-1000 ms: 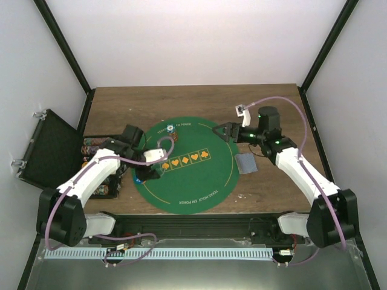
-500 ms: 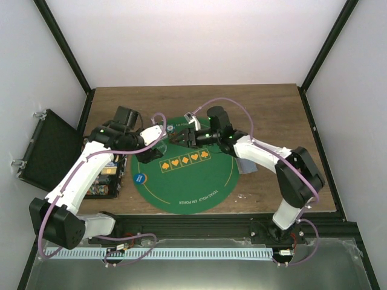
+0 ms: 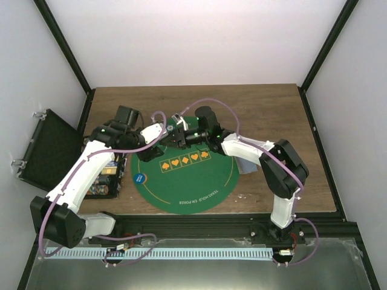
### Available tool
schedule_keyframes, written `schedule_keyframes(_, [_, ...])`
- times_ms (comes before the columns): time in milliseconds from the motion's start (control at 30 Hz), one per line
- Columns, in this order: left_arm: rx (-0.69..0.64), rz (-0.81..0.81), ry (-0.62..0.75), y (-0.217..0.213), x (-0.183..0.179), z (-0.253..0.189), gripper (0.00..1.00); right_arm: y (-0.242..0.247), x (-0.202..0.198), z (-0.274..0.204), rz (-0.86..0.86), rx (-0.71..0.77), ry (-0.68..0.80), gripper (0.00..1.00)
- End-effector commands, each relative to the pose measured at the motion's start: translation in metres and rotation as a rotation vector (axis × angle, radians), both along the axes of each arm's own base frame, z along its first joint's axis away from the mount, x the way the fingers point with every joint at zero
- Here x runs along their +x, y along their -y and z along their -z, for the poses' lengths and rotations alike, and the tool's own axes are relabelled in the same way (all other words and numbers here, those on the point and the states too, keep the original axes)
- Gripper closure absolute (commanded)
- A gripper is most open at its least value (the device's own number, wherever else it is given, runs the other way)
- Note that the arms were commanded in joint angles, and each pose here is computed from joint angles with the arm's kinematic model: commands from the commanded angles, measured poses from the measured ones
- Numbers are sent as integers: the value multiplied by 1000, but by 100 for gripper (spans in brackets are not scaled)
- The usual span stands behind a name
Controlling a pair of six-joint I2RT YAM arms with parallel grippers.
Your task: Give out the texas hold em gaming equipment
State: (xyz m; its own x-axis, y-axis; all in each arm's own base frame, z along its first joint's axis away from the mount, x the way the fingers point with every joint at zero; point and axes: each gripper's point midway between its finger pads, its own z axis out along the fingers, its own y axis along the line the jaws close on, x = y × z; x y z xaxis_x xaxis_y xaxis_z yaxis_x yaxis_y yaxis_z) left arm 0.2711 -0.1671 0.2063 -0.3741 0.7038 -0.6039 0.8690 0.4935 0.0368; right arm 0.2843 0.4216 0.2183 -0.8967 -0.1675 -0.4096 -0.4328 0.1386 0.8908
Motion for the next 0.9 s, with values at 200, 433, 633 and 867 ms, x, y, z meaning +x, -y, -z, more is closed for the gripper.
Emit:
schedule_keyframes(200, [8, -29, 22, 0, 9, 0, 56, -1, -5, -13, -31, -19, 71, 99])
schedule_keyframes(433, [80, -54, -71, -18, -11, 20, 5, 100, 32, 14, 197, -163, 103, 99])
schedule_keyframes(633, [102, -147, -182, -49, -19, 55, 3, 179, 78, 73, 349, -325, 53, 99])
schedule_keyframes(867, [206, -277, -301, -96, -30, 109, 3, 190, 132, 112, 352, -373, 23, 99])
